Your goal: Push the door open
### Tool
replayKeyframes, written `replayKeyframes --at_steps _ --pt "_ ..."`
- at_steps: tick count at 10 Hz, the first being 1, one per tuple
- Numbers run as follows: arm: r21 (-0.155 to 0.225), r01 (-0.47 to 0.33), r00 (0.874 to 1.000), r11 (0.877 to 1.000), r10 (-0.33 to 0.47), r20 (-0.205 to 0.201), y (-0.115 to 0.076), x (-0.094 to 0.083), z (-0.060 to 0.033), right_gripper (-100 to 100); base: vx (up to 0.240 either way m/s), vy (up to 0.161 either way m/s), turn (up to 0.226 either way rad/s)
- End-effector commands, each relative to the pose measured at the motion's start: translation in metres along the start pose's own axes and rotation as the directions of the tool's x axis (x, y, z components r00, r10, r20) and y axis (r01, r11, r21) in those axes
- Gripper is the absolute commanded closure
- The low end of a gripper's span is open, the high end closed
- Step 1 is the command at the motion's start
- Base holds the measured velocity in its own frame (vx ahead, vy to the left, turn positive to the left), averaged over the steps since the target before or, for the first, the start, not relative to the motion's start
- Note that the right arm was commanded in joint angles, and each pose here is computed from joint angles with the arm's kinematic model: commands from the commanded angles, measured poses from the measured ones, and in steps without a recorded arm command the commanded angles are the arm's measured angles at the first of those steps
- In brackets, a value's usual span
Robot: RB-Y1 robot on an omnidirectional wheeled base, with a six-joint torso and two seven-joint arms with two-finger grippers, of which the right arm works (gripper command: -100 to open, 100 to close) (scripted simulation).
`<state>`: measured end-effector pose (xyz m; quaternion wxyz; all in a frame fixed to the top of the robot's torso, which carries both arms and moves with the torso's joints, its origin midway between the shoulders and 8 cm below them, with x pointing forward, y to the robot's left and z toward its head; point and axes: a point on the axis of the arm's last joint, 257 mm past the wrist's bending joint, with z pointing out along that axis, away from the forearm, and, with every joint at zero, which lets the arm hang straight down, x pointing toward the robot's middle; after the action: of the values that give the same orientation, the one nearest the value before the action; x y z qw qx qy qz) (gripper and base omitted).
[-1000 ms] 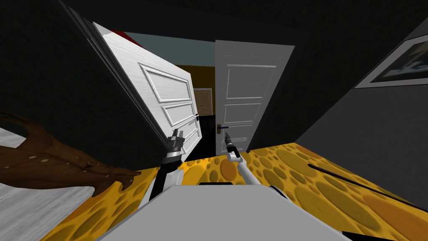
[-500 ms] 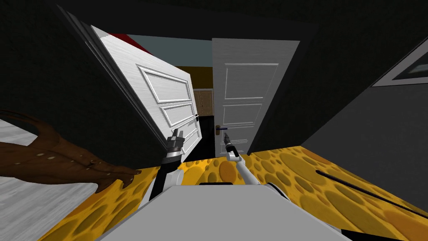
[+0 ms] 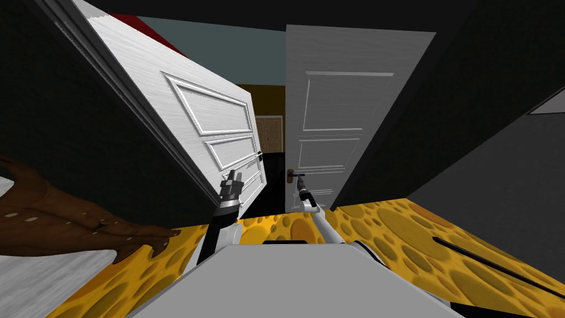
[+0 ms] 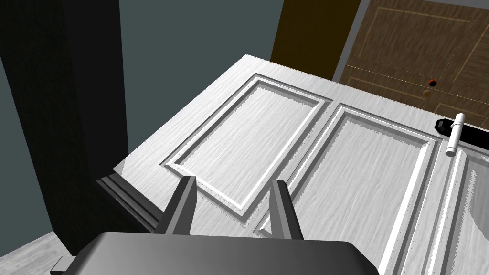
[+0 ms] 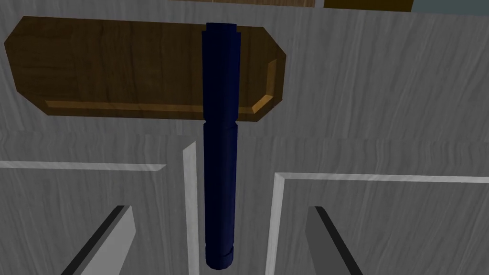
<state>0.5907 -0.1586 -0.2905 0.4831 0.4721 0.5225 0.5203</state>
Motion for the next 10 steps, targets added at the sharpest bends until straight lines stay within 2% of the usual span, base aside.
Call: replayKeyframes --at_steps 1,5,6,10 --pt "0.0 -0.002 1.0 1.0 0.002 0.004 -0.0008 -0.001 0.0 -100 0.197 0.01 0.023" --pt "0.001 -0.011 1.0 1.0 0.011 0.007 -0.0013 0.0004 -0.0001 -100 0.162 0.015 0.021" --pt "0.001 -0.011 1.0 1.0 0.011 0.007 -0.0013 0.0004 -0.0001 100 -0.008 -0.003 -0.004" --pt "0.001 -0.011 1.0 1.0 0.011 0.007 -0.0013 0.0004 -0.0001 100 -0.017 -0.004 0.002"
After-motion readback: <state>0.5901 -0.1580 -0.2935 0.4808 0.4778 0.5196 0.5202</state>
